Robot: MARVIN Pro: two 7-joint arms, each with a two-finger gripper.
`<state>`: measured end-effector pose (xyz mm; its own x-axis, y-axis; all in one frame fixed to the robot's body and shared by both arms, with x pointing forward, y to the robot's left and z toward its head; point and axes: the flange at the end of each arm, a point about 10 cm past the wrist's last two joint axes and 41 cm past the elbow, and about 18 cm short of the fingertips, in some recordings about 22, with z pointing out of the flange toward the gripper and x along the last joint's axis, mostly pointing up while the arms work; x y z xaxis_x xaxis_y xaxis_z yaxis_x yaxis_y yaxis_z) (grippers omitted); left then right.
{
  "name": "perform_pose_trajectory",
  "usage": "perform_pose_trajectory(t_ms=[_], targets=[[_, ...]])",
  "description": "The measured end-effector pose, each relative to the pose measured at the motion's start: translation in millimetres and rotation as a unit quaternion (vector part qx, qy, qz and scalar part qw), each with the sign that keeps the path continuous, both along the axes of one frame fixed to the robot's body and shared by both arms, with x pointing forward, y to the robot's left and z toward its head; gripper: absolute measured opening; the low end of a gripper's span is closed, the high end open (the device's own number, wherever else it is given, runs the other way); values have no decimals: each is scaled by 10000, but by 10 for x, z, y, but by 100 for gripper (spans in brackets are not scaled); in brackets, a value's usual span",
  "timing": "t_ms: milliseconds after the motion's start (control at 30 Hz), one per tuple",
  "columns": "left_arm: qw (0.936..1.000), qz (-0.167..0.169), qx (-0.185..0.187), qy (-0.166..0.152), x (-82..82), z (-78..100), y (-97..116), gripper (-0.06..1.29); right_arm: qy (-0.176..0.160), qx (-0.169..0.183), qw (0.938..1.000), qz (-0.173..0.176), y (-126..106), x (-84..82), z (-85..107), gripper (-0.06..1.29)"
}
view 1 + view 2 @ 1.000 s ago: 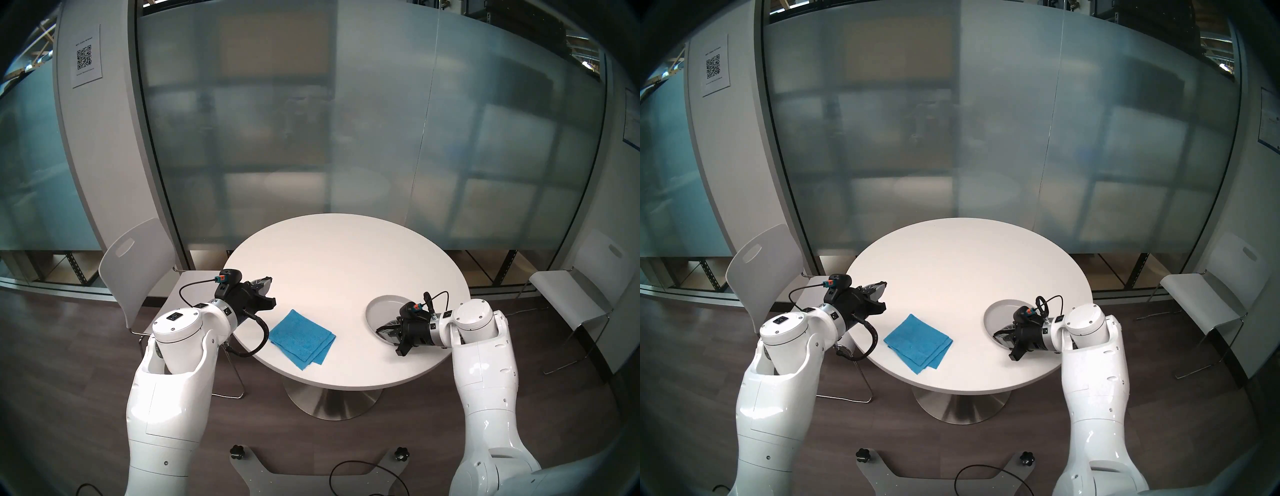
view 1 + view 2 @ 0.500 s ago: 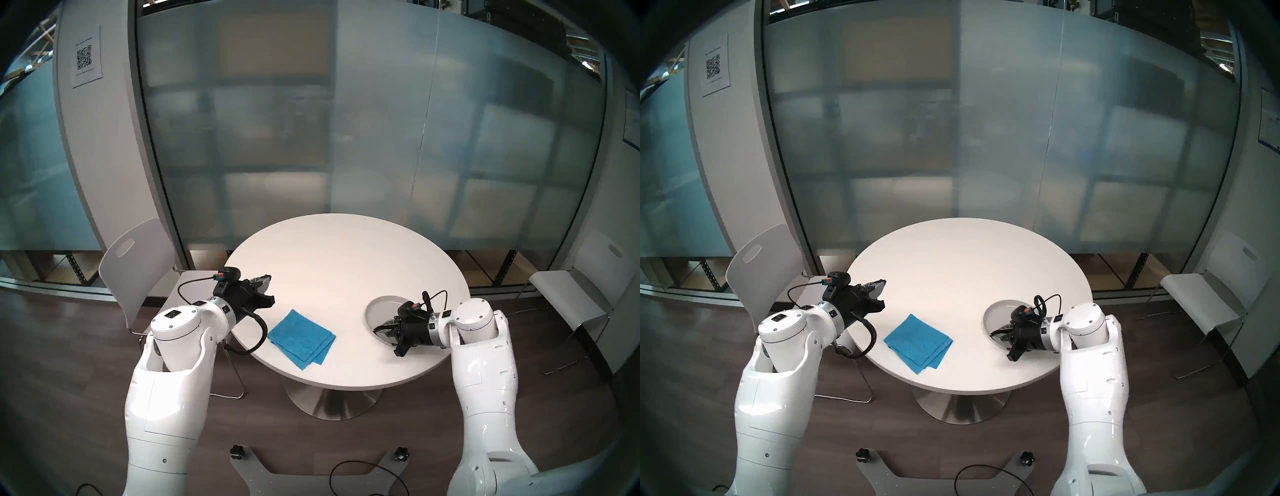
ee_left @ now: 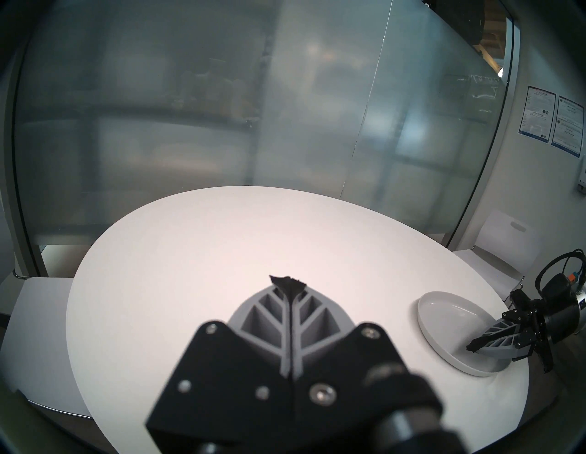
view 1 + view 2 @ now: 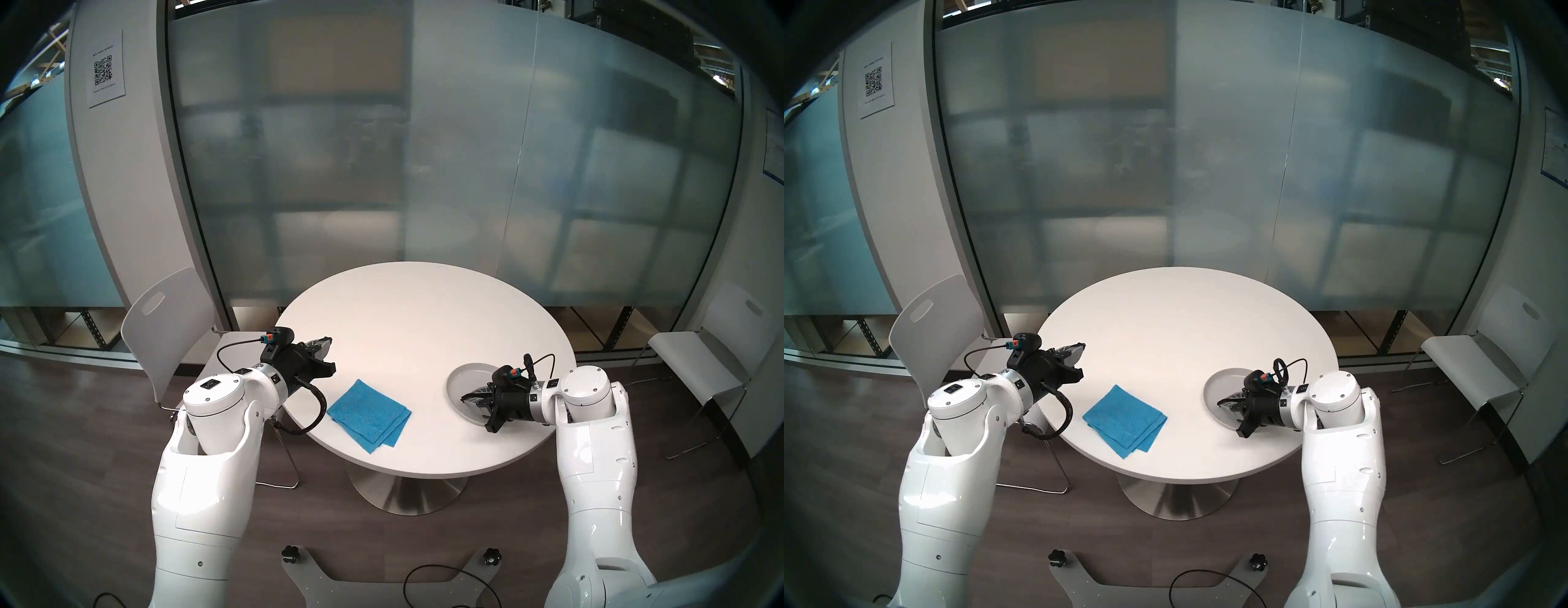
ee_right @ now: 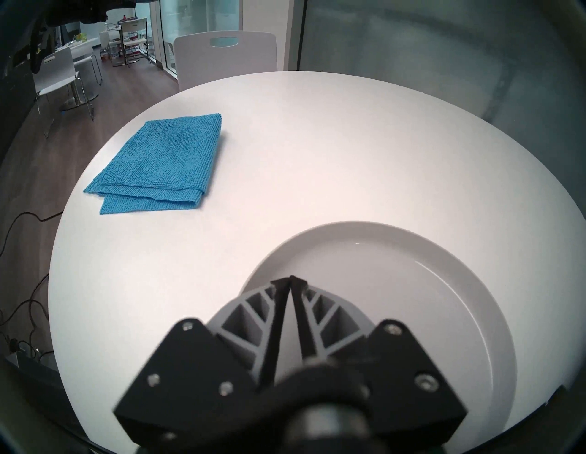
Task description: Fold the napkin in half twice and place it beside the plate
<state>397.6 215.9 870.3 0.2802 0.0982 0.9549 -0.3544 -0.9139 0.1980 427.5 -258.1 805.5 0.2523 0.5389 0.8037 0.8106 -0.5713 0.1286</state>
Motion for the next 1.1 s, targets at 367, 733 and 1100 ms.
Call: perform_pose_trajectory(t_ms=[367, 733, 1100], targets=[[10000, -21, -1, 12, -8, -8, 0, -2, -28, 47, 10000, 34, 4, -39, 31, 31], [10000, -32, -6, 25, -15, -23, 2, -2, -41, 56, 9999, 155, 51, -112, 34, 80], [10000, 15, -9, 36, -23, -35, 25, -2, 1, -178, 9997, 156, 105, -140, -125, 94]])
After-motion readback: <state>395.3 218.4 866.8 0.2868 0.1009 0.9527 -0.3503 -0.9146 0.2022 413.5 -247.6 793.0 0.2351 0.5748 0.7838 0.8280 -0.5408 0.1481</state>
